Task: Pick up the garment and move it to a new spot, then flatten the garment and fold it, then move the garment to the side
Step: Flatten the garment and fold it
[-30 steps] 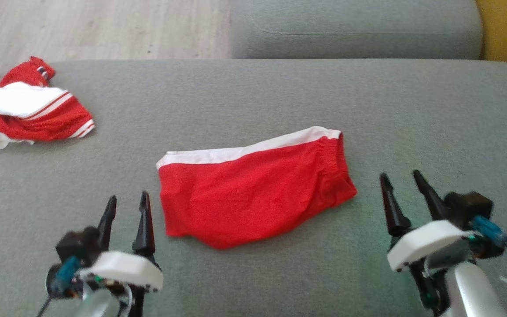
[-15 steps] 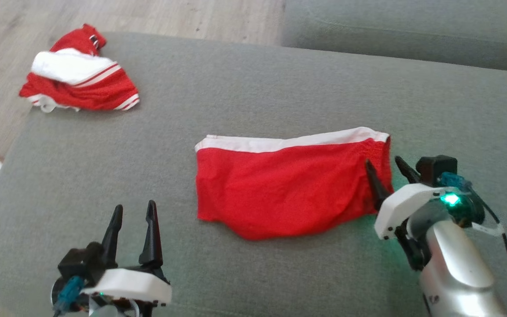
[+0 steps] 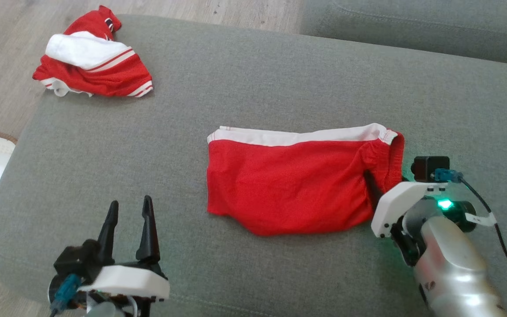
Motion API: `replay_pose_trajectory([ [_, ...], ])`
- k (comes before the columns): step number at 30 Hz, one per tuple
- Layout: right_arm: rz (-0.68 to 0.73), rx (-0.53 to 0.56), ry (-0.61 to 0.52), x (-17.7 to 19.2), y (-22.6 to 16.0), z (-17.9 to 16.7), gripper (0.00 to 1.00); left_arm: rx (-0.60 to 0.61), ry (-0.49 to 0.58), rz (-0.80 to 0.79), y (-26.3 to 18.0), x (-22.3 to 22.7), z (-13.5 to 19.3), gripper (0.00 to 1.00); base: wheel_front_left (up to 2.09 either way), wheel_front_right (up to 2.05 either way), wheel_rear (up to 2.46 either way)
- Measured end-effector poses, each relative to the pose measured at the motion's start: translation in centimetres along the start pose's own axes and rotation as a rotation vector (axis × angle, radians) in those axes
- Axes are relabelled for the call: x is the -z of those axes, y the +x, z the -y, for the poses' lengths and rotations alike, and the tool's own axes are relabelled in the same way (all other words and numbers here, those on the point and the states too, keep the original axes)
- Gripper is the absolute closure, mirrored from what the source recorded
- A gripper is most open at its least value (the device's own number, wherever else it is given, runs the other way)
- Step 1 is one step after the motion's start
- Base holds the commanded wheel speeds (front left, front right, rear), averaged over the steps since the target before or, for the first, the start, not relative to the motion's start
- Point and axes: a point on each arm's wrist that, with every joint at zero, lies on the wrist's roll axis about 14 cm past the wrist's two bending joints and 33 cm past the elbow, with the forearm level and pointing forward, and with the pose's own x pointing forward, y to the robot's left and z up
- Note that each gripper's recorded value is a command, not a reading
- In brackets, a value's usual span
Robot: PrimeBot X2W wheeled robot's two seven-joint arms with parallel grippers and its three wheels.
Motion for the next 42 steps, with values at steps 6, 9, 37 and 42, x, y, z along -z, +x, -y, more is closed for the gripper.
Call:
replay_pose_trajectory([
  [6,0.009,-0.017,0.038,-0.1,0.3,-0.4,1.0,0.014,0.003,-0.003,0.4,0.1,0.4,0.0,0.0,0.0,0.0],
  [9,0.029,-0.006,0.074,-0.2,-0.1,0.0,1.0,0.031,0.011,-0.002,0.6,0.1,0.9,0.0,0.0,0.0,0.0],
  [37,0.213,0.096,0.346,-3.8,-6.0,6.2,1.0,0.234,0.02,0.005,2.1,-0.1,7.6,0.0,0.0,0.0,0.0],
  [42,0.238,0.01,0.305,-5.5,-5.7,3.1,1.0,0.231,0.016,0.008,1.8,-0.2,7.5,0.0,0.0,0.0,0.0],
])
